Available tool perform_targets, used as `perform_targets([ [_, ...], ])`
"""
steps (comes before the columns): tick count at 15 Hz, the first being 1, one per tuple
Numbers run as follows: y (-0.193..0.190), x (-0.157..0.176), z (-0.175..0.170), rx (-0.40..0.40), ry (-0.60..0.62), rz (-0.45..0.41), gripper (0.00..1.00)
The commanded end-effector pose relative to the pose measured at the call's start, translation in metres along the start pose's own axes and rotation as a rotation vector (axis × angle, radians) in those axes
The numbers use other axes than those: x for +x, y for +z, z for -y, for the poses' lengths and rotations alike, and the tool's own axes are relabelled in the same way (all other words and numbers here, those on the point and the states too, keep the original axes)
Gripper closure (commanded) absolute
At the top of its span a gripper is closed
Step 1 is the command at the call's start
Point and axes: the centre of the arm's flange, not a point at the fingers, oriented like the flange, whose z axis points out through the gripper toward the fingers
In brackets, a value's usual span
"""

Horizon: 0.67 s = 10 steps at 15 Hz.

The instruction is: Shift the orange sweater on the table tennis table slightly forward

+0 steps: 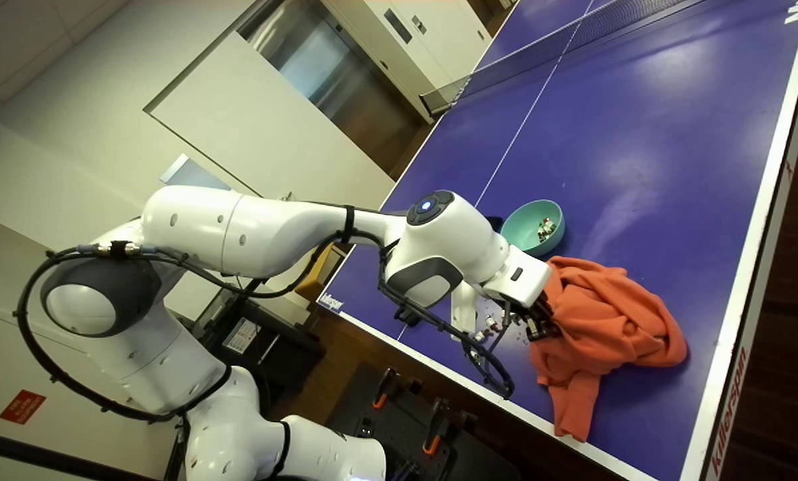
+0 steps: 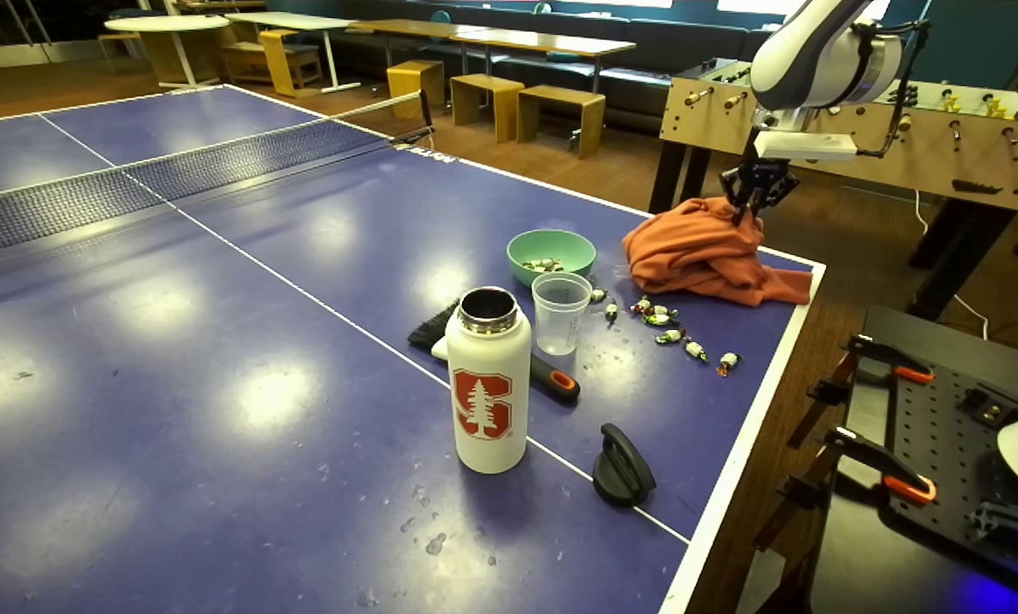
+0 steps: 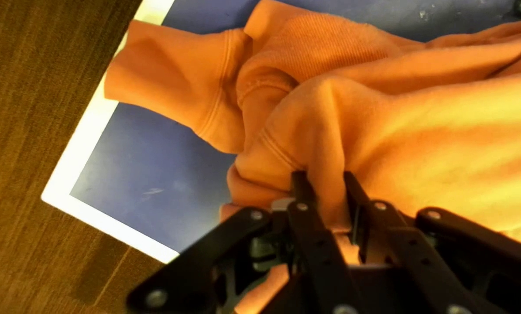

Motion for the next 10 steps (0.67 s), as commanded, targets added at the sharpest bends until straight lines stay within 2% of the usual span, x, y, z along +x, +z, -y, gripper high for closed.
perform_targets([
  [1, -0.006, 0.009, 0.002, -0.013, 0.022, -0.016, 0.98],
  [4, -0.031, 0.031, 0.008, 0.012, 0.035, -0.077, 0.95],
  [10, -0.094, 0.103, 0.046, 0.161, 0.098, -0.187, 0.95],
])
